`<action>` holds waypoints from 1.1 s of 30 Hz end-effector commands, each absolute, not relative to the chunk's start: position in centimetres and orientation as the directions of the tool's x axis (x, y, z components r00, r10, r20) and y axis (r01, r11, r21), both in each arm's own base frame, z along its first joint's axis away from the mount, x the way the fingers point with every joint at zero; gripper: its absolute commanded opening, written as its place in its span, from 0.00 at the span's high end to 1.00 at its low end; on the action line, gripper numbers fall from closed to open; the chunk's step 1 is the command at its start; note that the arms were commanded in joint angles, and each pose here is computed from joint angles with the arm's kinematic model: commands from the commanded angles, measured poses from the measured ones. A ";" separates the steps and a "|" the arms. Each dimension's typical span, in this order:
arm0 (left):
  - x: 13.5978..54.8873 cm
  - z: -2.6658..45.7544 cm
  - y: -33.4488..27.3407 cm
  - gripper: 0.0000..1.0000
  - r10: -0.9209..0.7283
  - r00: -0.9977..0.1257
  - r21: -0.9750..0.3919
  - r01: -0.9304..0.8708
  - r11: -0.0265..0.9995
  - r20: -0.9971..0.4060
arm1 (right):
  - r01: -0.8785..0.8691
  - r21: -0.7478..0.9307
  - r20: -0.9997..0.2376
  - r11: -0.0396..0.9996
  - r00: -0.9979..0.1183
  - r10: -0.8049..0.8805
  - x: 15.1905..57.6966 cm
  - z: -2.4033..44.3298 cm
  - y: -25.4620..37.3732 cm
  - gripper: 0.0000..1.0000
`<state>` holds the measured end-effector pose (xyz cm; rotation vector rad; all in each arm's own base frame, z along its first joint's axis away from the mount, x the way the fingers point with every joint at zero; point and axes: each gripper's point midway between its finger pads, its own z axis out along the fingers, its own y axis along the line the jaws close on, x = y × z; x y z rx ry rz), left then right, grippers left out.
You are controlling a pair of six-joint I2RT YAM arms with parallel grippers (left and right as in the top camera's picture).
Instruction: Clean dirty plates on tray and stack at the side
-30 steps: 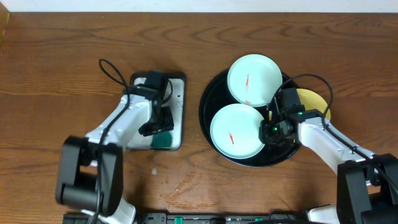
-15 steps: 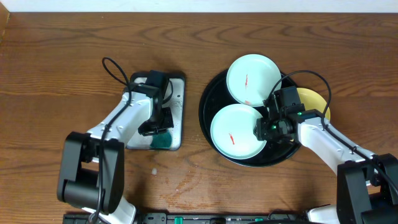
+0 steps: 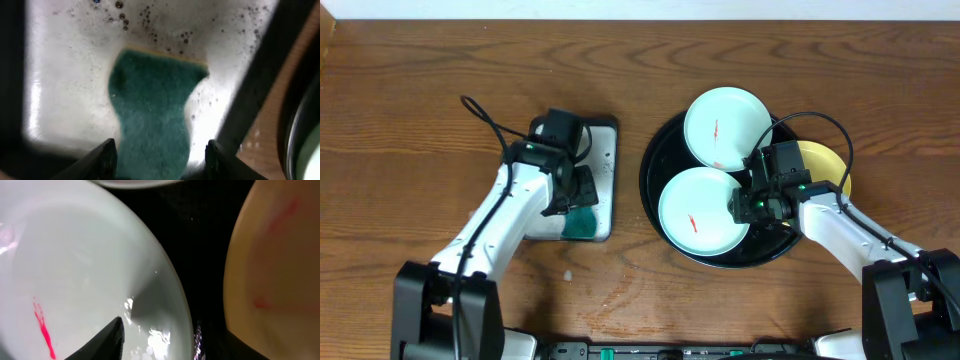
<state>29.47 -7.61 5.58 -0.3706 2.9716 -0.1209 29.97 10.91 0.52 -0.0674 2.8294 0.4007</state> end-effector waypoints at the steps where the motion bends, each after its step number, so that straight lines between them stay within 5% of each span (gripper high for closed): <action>1: 28.0 2.2 -7.2 0.42 -0.291 -0.954 -0.059 -0.288 0.956 -0.066 | -0.112 0.233 -0.275 0.966 -0.960 -0.046 29.4 -0.5 10.8 0.51; 4: 27.6 0.1 -7.1 0.49 -0.300 -0.954 -0.037 -0.299 0.954 -0.025 | -0.142 0.225 -0.283 0.964 -0.956 -0.075 29.5 -0.5 10.8 0.51; 7: 27.4 -0.9 -7.1 0.92 -0.300 -0.954 -0.024 -0.300 0.954 -0.002 | -0.160 0.219 -0.286 0.962 -0.953 -0.094 29.4 -0.5 10.8 0.51; 14: 29.0 3.4 -7.4 0.93 -0.269 -0.962 -0.052 -0.267 0.962 -0.053 | -0.148 0.222 -0.288 0.964 -0.954 -0.080 29.5 -0.5 10.8 0.58; 24: 29.5 12.3 -14.7 0.93 -0.175 -0.971 -0.366 -0.104 0.925 -0.165 | 0.088 0.258 -0.257 0.962 -0.954 0.156 30.1 -0.5 10.3 0.99; 33: 27.5 11.3 -22.2 0.93 -0.093 -0.981 -0.423 -0.012 0.906 -0.170 | 0.276 0.193 -0.196 0.942 -0.930 0.312 28.9 -1.1 8.5 0.99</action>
